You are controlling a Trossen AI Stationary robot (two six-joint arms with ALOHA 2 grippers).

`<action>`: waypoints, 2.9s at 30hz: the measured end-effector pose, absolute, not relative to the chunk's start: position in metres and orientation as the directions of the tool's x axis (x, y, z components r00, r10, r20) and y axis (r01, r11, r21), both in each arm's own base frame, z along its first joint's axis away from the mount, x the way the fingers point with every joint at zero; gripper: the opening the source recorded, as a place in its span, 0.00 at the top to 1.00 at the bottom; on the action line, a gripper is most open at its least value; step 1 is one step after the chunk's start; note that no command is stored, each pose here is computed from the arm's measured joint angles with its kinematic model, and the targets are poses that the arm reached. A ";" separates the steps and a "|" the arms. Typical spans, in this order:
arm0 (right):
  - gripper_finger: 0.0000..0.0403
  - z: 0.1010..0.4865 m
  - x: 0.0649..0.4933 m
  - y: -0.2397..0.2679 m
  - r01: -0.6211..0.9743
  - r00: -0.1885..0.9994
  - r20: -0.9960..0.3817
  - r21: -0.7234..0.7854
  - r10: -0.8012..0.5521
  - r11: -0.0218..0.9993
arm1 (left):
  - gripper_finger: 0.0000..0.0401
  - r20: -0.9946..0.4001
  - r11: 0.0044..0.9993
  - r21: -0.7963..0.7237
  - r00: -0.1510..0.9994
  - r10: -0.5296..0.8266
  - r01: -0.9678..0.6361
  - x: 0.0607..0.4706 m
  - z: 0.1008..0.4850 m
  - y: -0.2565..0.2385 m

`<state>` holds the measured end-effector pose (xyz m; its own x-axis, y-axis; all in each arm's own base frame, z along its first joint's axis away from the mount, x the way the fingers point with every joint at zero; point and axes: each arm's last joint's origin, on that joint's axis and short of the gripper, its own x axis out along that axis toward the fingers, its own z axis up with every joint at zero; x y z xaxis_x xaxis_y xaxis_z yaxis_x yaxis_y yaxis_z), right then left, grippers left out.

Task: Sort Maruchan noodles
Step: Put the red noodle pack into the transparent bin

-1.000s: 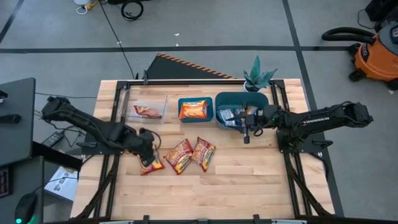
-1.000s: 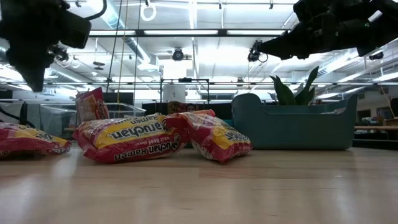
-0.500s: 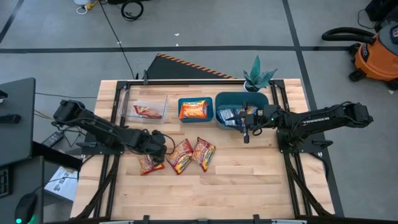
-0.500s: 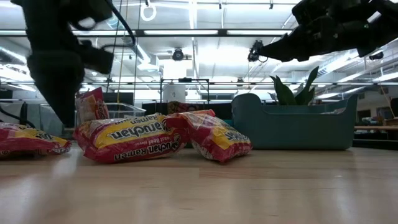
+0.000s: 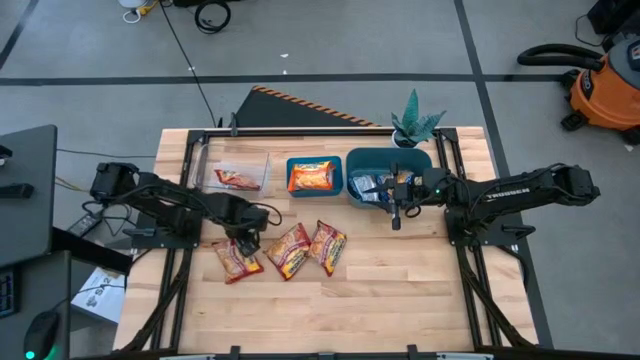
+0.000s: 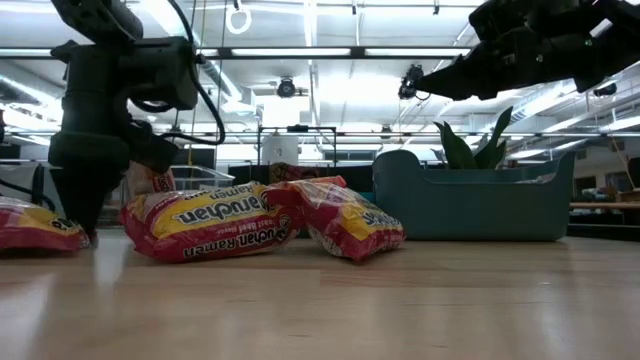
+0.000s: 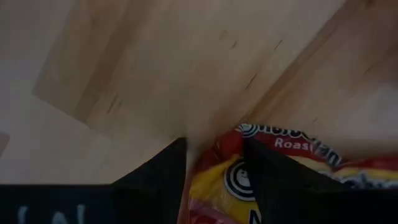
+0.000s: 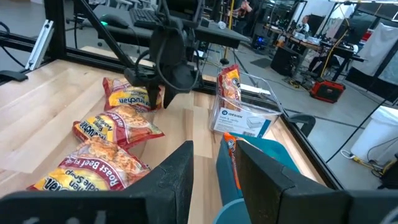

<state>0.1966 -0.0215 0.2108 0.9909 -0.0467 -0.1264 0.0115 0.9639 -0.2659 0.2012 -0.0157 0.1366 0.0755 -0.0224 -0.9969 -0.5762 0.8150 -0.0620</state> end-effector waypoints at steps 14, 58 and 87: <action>0.69 0.208 0.196 -0.021 0.010 0.987 -0.154 -0.229 -0.046 0.973 | 0.97 -0.994 0.845 -0.092 0.096 -0.048 -0.526 0.208 0.144 -0.016; 0.69 0.208 0.196 -0.020 -0.010 0.987 -0.156 -0.257 -0.032 0.966 | 0.98 -0.858 0.784 0.370 0.139 0.494 -0.498 0.188 0.365 0.049; 0.69 0.208 0.196 -0.019 -0.029 0.988 -0.155 -0.247 -0.010 0.969 | 0.92 -0.952 0.584 0.205 -0.021 0.305 -0.786 0.156 0.301 0.137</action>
